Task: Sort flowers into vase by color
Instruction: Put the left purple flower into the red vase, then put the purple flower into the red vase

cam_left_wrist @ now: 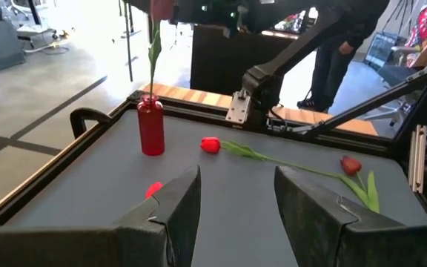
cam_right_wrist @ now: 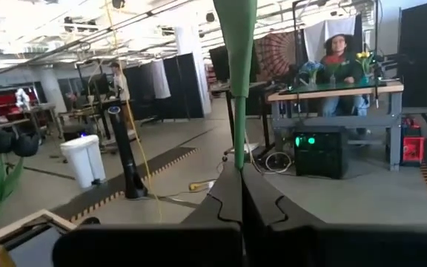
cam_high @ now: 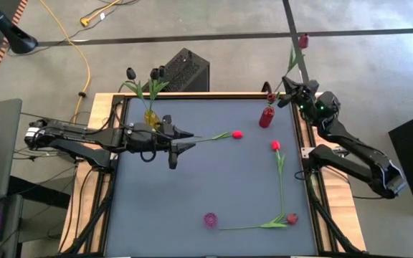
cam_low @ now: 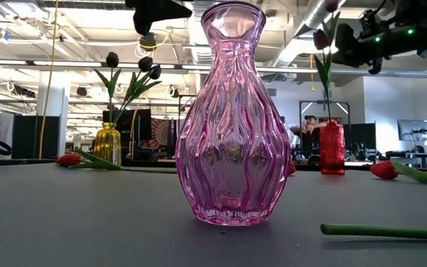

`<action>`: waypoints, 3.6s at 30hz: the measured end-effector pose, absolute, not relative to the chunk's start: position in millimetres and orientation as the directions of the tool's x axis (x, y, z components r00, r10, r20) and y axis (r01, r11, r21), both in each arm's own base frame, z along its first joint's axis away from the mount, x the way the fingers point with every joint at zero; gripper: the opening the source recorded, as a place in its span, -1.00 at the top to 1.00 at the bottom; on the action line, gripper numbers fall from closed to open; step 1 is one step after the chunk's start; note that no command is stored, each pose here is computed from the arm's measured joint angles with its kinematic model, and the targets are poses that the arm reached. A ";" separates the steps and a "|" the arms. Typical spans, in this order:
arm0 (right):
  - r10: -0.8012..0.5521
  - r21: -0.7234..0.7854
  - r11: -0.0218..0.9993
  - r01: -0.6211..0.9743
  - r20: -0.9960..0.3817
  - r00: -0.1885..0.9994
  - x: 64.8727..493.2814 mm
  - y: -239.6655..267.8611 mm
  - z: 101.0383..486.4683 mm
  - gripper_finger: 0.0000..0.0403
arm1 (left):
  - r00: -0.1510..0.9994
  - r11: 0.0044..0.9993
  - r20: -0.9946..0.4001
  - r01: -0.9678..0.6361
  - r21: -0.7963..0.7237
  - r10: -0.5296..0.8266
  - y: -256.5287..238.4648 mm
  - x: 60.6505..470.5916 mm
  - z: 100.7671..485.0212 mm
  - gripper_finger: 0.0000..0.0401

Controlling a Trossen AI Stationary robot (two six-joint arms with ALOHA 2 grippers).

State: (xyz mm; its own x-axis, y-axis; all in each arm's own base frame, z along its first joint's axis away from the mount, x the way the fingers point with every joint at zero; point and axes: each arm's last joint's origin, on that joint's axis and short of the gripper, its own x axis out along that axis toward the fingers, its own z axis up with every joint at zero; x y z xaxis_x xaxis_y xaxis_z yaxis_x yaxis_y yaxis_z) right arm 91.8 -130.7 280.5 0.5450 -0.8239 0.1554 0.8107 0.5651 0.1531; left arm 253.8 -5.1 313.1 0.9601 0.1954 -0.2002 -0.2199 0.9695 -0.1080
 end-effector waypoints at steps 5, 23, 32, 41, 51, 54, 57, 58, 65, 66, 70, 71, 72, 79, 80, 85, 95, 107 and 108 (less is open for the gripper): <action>-0.836 0.151 0.548 0.823 0.146 0.530 85.1 -129.9 280.8 0.92 | 0.955 0.967 -0.223 -0.226 -0.119 0.196 -5.0 252.8 302.1 0.20; -0.752 0.164 0.659 0.734 0.154 0.641 73.7 -113.2 256.7 0.92 | 0.962 0.969 -0.195 -0.218 -0.115 0.193 -5.1 253.1 301.0 0.20; -0.754 0.176 0.656 0.734 0.148 0.640 72.9 -112.2 243.7 0.92 | 0.961 0.968 -0.195 -0.219 -0.119 0.194 -5.1 253.1 301.0 0.20; -0.757 0.159 0.654 0.740 0.136 0.639 73.1 -112.4 234.4 0.92 | 0.961 0.968 -0.195 -0.220 -0.119 0.195 -5.1 253.0 301.1 0.20; -0.759 0.166 0.650 0.741 0.104 0.642 73.3 -112.6 231.3 0.85 | 0.961 0.968 -0.195 -0.220 -0.118 0.194 -5.1 253.0 301.0 0.20; -0.762 0.172 0.645 0.744 0.071 0.644 73.4 -112.9 228.1 0.76 | 0.963 0.970 -0.195 -0.212 -0.119 0.187 -5.3 253.0 301.0 0.20; -0.763 0.173 0.642 0.747 0.046 0.645 73.5 -113.0 225.7 0.70 | 0.963 0.970 -0.196 -0.211 -0.120 0.185 -5.3 253.0 301.0 0.20; -0.763 0.171 0.642 0.748 0.041 0.645 73.6 -113.0 225.2 0.69 | 0.963 0.970 -0.196 -0.211 -0.120 0.185 -5.3 253.0 301.0 0.20; -0.762 0.169 0.642 0.748 0.035 0.646 73.6 -113.0 224.6 0.61 | 0.963 0.970 -0.196 -0.211 -0.120 0.185 -5.3 253.0 301.0 0.20; -0.763 0.169 0.641 0.748 0.034 0.646 73.6 -113.0 224.5 0.59 | 0.963 0.970 -0.196 -0.211 -0.120 0.185 -5.3 253.0 301.0 0.20; -0.761 0.172 0.640 0.749 0.013 0.648 73.7 -113.0 222.7 0.48 | 0.963 0.970 -0.196 -0.210 -0.120 0.185 -5.3 253.0 301.0 0.20; -0.760 0.174 0.641 0.748 0.002 0.650 73.7 -113.0 221.7 0.45 | 0.963 0.970 -0.196 -0.210 -0.119 0.185 -5.3 253.0 301.0 0.20; -0.756 0.176 0.644 0.745 -0.008 0.655 73.9 -112.8 220.7 0.41 | 0.963 0.970 -0.196 -0.210 -0.119 0.185 -5.3 253.0 301.0 0.20; -0.703 0.189 0.688 0.701 -0.067 0.708 75.4 -111.2 215.0 0.17 | 0.963 0.972 -0.195 -0.208 -0.111 0.184 -5.3 253.0 301.2 0.20; -0.695 0.192 0.694 0.694 -0.076 0.715 75.5 -110.9 214.1 0.14 | 0.963 0.972 -0.195 -0.208 -0.107 0.184 -5.4 253.0 301.2 0.20; -0.653 0.193 0.720 0.666 -0.137 0.745 76.2 -109.3 213.2 0.06 | 0.963 0.973 -0.197 -0.206 -0.102 0.183 -5.3 253.0 301.0 0.20; -0.578 0.127 0.750 0.649 -0.348 0.738 74.4 -98.8 235.5 0.08 | 0.973 0.986 -0.201 -0.136 -0.099 0.114 -7.4 253.2 300.9 0.20; -0.450 0.151 0.821 0.551 -0.423 0.787 85.3 -86.0 241.1 0.09 | 0.977 0.992 -0.209 -0.059 -0.114 0.034 -9.6 253.2 300.2 0.20; -0.432 0.153 0.830 0.536 -0.429 0.793 87.6 -85.2 240.3 0.09 | 0.978 0.992 -0.209 -0.047 -0.117 0.022 -10.0 253.2 300.2 0.20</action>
